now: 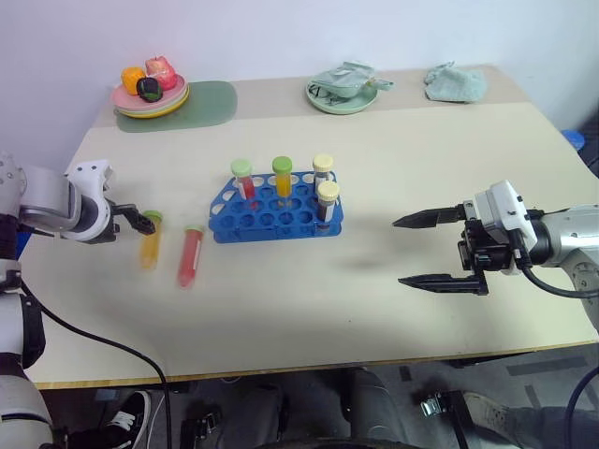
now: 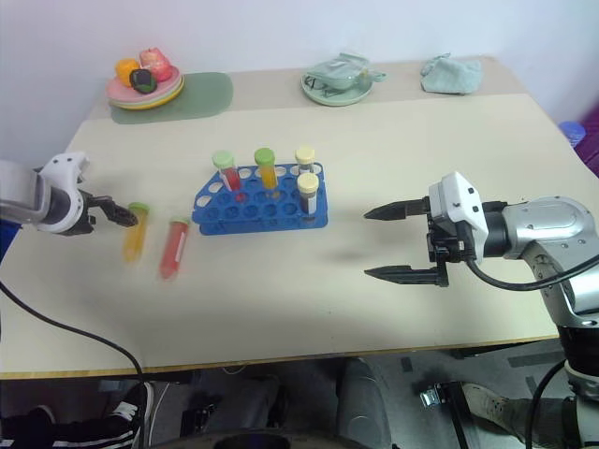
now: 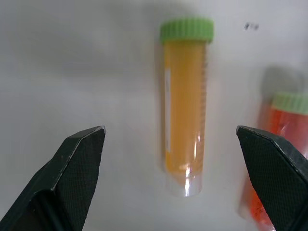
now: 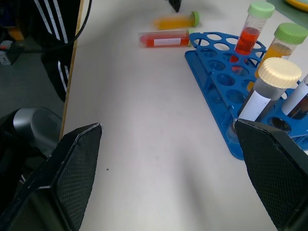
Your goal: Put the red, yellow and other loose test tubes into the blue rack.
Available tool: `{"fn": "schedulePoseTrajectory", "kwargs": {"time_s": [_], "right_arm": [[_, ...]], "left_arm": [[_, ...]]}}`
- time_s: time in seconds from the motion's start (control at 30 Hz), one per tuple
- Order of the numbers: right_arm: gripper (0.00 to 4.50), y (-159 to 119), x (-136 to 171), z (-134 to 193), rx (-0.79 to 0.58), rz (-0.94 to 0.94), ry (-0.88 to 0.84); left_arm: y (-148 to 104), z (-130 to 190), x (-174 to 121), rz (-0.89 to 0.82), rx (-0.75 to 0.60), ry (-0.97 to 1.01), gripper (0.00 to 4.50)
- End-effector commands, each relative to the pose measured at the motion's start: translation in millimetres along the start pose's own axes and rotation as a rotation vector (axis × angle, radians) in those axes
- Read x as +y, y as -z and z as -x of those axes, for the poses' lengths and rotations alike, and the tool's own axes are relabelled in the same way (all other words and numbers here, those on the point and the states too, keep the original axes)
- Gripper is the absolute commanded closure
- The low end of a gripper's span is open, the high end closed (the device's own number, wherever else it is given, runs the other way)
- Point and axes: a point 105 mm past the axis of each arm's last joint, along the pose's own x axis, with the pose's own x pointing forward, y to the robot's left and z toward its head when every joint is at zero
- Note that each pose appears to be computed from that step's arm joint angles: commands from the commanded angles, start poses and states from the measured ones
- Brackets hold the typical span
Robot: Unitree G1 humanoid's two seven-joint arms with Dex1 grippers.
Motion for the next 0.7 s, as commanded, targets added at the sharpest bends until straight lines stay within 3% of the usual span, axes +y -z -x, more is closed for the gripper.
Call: {"fn": "schedulePoseTrajectory", "kwargs": {"time_s": [0.03, 0.3, 0.63, 0.67, 0.7], "right_arm": [[0.03, -5, -1, 1, -0.003, 0.032, 0.004], [0.03, -5, -3, 0, 0.002, 0.040, 0.018], [0.03, -1, -4, 2, 0.008, 0.039, 0.051], [0.00, -1, -5, 2, 0.009, 0.040, 0.054], [0.00, 0, -5, 2, 0.010, 0.039, 0.054]], "left_arm": [[-5, 3, 3, -0.007, 0.000, -0.026, 0.00], [-9, -10, 6, 0.005, 0.020, -0.060, 0.00], [5, -34, 14, -0.006, 0.053, -0.082, 0.00], [6, -36, 14, -0.013, 0.053, -0.083, 0.55], [6, -37, 14, -0.015, 0.051, -0.083, 0.76]]}}
